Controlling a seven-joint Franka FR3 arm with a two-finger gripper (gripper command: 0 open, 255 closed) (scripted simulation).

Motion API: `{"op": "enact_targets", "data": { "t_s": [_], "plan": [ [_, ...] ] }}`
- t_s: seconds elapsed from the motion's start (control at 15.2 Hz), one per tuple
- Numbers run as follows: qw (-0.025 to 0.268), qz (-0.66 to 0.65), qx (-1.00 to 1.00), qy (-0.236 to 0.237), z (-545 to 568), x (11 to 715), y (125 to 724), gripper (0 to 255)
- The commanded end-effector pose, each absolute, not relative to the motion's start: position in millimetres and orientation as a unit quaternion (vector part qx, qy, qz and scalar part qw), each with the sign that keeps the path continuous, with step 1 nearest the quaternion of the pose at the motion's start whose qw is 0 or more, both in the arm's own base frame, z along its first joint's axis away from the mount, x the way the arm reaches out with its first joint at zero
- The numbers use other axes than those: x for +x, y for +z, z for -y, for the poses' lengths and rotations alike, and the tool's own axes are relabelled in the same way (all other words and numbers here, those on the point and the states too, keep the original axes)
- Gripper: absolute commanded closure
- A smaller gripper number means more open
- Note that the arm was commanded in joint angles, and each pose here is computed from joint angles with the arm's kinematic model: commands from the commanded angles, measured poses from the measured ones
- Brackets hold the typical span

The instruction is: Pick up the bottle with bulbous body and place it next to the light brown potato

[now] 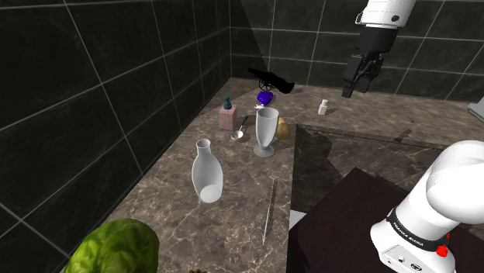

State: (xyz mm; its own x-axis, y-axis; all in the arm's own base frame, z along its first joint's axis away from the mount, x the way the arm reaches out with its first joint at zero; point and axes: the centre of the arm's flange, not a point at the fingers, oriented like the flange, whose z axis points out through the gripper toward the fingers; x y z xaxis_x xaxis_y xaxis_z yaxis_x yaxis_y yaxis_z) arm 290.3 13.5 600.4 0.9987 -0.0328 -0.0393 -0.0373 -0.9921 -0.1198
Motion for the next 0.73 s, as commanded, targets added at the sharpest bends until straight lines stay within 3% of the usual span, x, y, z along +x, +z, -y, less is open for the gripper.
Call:
{"op": "enact_targets", "data": {
  "t_s": [0.0, 0.66],
  "plan": [
    [0.06, -0.018, -0.998, 0.019, -14, 290, 600, 0],
    [0.043, -0.003, -0.999, -0.005, -126, 349, 560, 0]
  ]
}}
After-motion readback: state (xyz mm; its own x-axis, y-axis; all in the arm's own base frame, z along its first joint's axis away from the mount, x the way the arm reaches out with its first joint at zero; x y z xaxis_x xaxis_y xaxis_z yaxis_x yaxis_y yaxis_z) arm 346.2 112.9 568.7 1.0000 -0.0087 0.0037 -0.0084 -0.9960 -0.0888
